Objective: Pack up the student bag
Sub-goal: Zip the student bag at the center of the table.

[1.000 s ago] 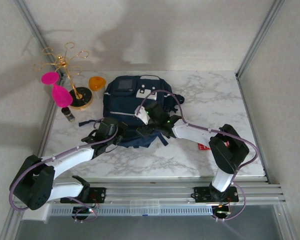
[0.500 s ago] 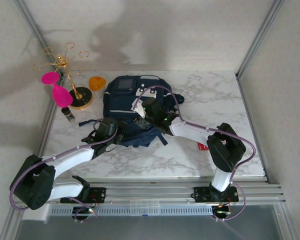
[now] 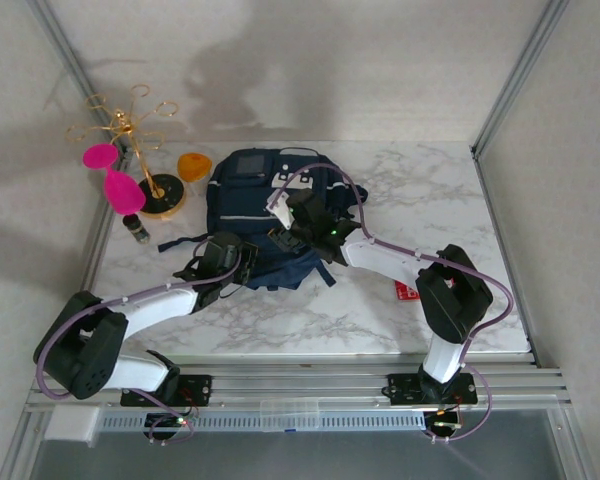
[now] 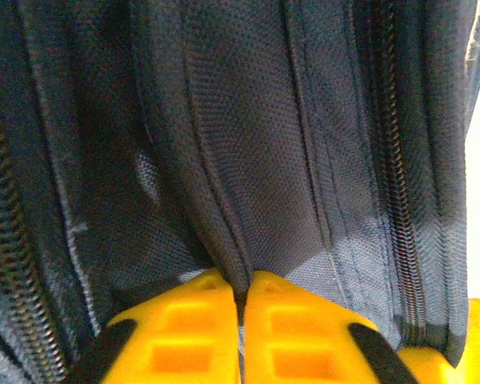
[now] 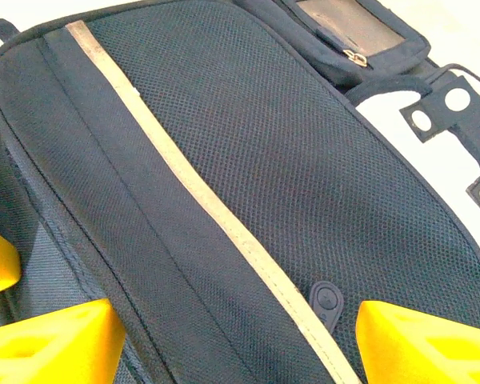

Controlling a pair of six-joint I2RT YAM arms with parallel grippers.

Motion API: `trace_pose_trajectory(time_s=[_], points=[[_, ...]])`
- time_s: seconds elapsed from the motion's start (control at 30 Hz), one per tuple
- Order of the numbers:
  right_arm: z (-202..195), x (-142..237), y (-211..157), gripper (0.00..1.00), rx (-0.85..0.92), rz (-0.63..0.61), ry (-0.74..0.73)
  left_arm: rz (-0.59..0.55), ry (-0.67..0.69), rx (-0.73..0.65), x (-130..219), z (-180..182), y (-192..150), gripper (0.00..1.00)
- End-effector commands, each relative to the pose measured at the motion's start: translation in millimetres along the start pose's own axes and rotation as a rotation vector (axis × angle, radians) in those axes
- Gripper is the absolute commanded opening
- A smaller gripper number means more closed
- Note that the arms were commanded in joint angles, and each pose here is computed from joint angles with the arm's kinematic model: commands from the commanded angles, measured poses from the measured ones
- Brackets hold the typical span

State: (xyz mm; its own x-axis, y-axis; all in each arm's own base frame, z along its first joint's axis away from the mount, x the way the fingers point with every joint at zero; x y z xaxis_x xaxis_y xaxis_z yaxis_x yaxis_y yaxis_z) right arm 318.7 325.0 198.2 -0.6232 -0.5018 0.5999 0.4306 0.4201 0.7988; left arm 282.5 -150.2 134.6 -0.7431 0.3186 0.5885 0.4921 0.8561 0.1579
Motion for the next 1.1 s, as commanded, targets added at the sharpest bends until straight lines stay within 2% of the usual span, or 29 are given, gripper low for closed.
trace_pose_trajectory(time_s=[0.0, 0.17, 0.33, 0.4, 0.47, 0.67, 0.8, 0.87, 1.07], points=[[-7.9, 25.2, 27.8, 0.77, -0.104, -0.073, 0.005, -0.048, -0.035, 0.011, -0.4, -18.0, 12.5, 0.00], [-0.4, 64.8, 23.6, 0.82, -0.319, -0.048, 0.125, -0.041, -0.080, 0.006, 4.6, -37.0, 18.6, 0.00], [-6.2, 82.7, 2.7, 0.77, -0.487, 0.061, 0.076, -0.015, -0.137, 0.034, 11.0, -49.7, 20.7, 0.00], [-0.4, 84.2, -10.6, 0.74, -0.504, 0.097, 0.132, -0.005, -0.157, 0.045, 13.1, -54.0, 21.3, 0.00], [-0.8, 80.4, -23.0, 0.70, -0.511, 0.141, 0.113, 0.004, -0.171, 0.056, 14.2, -56.5, 21.8, 0.00], [1.1, 65.4, -30.1, 0.63, -0.586, 0.185, 0.107, -0.015, -0.201, 0.054, 21.7, -69.0, 26.4, 0.00], [4.2, 51.2, -23.6, 0.57, -0.544, 0.186, 0.117, -0.022, -0.204, 0.045, 24.0, -74.0, 27.9, 0.00], [3.8, 44.0, -25.5, 0.51, -0.491, 0.196, 0.110, -0.026, -0.205, 0.043, 24.9, -76.0, 28.8, 0.00], [-2.6, 33.5, -21.6, 0.47, -0.412, 0.189, 0.041, -0.027, -0.199, 0.033, 24.3, -77.2, 28.9, 0.00]])
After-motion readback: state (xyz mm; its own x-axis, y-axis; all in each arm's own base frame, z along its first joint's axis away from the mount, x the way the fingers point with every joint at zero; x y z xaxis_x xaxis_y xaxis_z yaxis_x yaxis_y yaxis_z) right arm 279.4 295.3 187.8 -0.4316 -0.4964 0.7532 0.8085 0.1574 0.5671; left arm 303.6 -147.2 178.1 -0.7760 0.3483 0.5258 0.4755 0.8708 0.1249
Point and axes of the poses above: each hand's point on the last joint's axis, 136 mm out from that joint toward the fingers, its own x axis back along the fingers, its own z axis along the line the jaws close on, y = z × x, the point moved 7 cm from there along x, back along the fingers, and after that the axes turned 14 degrees about -x, right-handed, at the moved point
